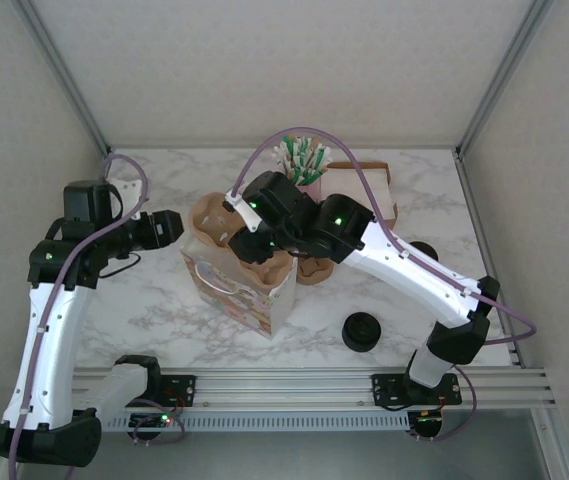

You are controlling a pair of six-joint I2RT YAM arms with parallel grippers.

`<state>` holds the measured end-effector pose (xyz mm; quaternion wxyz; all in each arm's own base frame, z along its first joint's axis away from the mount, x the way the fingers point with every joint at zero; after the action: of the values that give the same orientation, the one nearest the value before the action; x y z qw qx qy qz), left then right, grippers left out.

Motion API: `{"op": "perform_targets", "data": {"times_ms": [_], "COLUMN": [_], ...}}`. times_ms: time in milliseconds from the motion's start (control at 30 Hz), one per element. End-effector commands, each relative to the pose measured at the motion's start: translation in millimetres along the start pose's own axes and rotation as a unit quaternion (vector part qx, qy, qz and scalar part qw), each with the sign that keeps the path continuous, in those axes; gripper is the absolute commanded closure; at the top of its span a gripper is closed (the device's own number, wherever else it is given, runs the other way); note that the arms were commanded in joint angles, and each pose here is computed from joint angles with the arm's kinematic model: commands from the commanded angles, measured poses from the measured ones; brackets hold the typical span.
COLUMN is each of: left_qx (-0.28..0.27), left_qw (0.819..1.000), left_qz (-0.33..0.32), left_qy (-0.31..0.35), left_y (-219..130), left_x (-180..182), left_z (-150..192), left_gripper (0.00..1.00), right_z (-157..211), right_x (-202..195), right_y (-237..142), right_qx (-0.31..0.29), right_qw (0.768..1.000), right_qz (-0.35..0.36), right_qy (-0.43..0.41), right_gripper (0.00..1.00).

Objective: Pack the takeout coffee

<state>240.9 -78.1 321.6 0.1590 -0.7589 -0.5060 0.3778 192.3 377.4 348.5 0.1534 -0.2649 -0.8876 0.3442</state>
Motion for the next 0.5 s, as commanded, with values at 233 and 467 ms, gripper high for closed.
{"op": "perform_targets", "data": {"times_ms": [233, 467], "left_qx": [0.057, 0.070], "left_qw": [0.998, 0.996], "left_qz": [0.016, 0.049], "left_qy": [0.001, -0.011], "left_y": [17.1, 26.8], "left_x": [2.4, -3.8], "left_z": [18.5, 21.7], "left_gripper": [0.44, 0.44], "right_z": [-4.4, -6.1], "right_x": [3.5, 4.0], "right_y": [-1.1, 0.4], "right_qx": [-0.009, -0.009], "right_qw": [1.000, 1.000], "right_qz": [-0.003, -0.004], "right_qy": [-0.014, -0.015], "right_gripper": [0.64, 0.64]}}
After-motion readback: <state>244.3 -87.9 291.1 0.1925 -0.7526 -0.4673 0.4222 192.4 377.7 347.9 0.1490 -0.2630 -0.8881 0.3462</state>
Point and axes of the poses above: each hand's point on the last joint's axis, 136 mm out from that joint toward the fingers, its own y axis out along the fingers, its own x axis along the line the jaws close on, z = x × y, the point moved 2 cm from there along -y, back along the fingers, and after that the axes turned 1 degree about y, right-handed, at the moved point
